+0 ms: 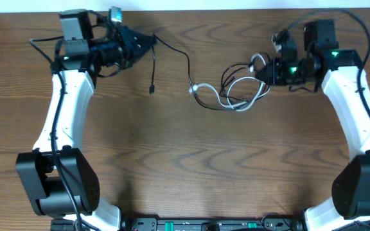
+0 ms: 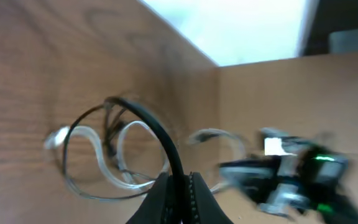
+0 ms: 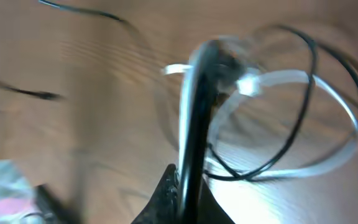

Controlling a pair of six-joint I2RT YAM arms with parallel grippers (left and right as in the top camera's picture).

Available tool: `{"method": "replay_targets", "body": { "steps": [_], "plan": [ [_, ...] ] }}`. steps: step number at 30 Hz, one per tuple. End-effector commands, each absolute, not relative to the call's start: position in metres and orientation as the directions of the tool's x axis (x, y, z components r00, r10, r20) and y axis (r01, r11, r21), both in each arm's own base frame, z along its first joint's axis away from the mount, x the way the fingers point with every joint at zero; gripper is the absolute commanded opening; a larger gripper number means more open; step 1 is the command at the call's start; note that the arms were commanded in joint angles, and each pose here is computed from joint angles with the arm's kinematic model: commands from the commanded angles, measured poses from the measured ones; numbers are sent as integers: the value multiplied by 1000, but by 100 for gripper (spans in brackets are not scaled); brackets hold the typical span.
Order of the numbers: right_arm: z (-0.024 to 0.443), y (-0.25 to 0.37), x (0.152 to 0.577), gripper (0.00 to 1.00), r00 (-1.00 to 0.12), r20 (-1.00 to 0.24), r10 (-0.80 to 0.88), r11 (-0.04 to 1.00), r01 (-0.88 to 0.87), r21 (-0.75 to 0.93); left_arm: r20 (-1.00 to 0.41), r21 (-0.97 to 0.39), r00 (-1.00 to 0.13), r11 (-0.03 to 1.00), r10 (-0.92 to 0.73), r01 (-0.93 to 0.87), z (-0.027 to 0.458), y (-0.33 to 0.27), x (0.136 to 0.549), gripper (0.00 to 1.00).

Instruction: Untangle cables

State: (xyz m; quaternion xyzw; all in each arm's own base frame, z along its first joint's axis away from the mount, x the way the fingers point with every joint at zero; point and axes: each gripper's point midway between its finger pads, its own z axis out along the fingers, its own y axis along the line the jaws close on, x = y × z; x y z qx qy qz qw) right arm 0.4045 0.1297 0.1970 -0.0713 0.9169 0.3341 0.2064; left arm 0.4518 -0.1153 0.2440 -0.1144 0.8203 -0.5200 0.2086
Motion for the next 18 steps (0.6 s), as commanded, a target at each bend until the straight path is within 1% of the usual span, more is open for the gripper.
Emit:
{"method": "replay_targets", "body": {
  "steps": [1, 2, 3, 5, 7, 10, 12, 16, 18],
  "plan": [
    [304, 156, 394, 1, -784, -621, -4, 589, -504, 632, -300, -817, -866, 577, -401, 16, 224, -110, 454, 9],
    [316, 157, 393, 1, -767, -642, 0, 583, -522, 623, -289, -800, -866, 599, -408, -15, 217, -109, 452, 10],
    [330, 156, 392, 1, -749, -663, 8, 582, -536, 612, -285, -786, -867, 617, -409, -33, 211, -109, 451, 14],
    [361, 156, 391, 1, -694, -720, 27, 581, -575, 576, -303, -750, -872, 660, -385, -31, 202, -112, 448, 31],
    [393, 156, 391, 1, -640, -766, 64, 584, -598, 549, -312, -741, -876, 672, -369, -19, 200, -116, 446, 54],
    [420, 154, 392, 1, -593, -796, 121, 603, -593, 533, -323, -740, -878, 673, -353, 1, 201, -123, 446, 71],
    [429, 147, 396, 1, -586, -789, 182, 639, -539, 548, -347, -728, -884, 684, -312, 44, 201, -130, 443, 79],
    [424, 147, 399, 1, -600, -773, 208, 674, -485, 557, -393, -706, -895, 693, -209, 148, 201, -158, 434, 86],
    [414, 149, 399, 1, -622, -757, 204, 702, -446, 555, -426, -688, -894, 692, -142, 218, 202, -176, 427, 86]
  ]
}}
